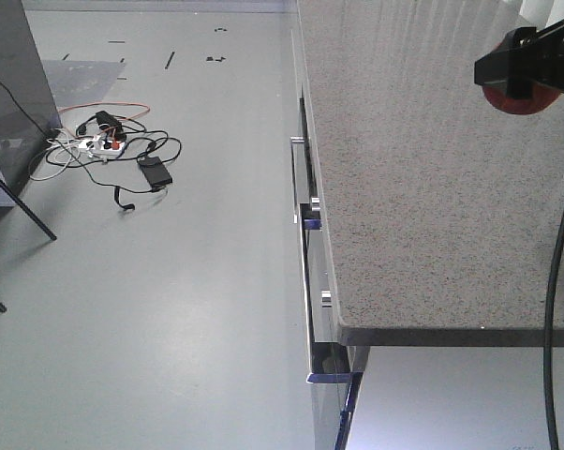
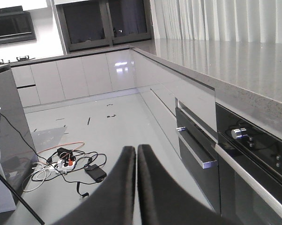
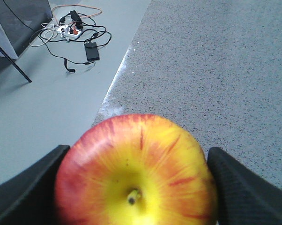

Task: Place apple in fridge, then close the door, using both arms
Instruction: 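Close the right gripper on the apple and lift it, then drive backward and turn away from the counter holding the apple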

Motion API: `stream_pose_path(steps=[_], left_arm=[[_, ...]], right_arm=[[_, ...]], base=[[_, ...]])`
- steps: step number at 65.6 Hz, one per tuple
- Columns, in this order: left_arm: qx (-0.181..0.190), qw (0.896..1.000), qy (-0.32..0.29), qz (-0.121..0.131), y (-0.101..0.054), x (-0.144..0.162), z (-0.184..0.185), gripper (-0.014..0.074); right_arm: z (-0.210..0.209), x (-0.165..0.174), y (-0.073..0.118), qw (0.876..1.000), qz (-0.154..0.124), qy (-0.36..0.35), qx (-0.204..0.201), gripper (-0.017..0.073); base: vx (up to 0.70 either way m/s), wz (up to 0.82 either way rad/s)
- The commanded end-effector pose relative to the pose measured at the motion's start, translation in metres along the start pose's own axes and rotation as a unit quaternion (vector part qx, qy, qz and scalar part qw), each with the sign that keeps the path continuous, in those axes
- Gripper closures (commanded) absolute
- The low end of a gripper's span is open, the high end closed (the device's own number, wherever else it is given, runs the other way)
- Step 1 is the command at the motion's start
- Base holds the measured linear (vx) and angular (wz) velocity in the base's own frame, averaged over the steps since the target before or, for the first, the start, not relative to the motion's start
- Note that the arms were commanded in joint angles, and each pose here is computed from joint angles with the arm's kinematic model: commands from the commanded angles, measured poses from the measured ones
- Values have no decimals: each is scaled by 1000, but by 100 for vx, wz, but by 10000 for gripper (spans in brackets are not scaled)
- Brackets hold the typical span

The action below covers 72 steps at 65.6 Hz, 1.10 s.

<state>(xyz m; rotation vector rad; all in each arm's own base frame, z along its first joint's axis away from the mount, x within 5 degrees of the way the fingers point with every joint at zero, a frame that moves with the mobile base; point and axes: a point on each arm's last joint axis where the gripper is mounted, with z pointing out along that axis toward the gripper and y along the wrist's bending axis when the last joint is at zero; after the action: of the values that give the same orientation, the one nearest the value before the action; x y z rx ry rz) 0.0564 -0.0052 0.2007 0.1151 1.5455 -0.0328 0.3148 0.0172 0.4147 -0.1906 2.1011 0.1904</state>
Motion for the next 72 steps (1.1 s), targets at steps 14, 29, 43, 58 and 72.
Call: stream_pose_path(steps=[14, 29, 43, 58, 72], left_arm=[[0, 999, -53, -9, 0, -14, -2, 601], [0, 999, -53, -9, 0, -14, -2, 601], [0, 999, -53, -9, 0, -14, -2, 601], [0, 999, -53, -9, 0, -14, -2, 601], [0, 999, -53, -9, 0, -14, -2, 601]], right_arm=[[-21, -19, 2, 998, -5, -69, 10, 458], [-21, -19, 2, 998, -5, -69, 10, 458], [-21, -19, 2, 998, -5, -69, 10, 458], [-21, -19, 2, 998, -5, -69, 10, 458], [-21, -19, 2, 998, -5, -69, 10, 458]], base=[[0, 0], [0, 0], [0, 1], [-2, 9], [-4, 25]])
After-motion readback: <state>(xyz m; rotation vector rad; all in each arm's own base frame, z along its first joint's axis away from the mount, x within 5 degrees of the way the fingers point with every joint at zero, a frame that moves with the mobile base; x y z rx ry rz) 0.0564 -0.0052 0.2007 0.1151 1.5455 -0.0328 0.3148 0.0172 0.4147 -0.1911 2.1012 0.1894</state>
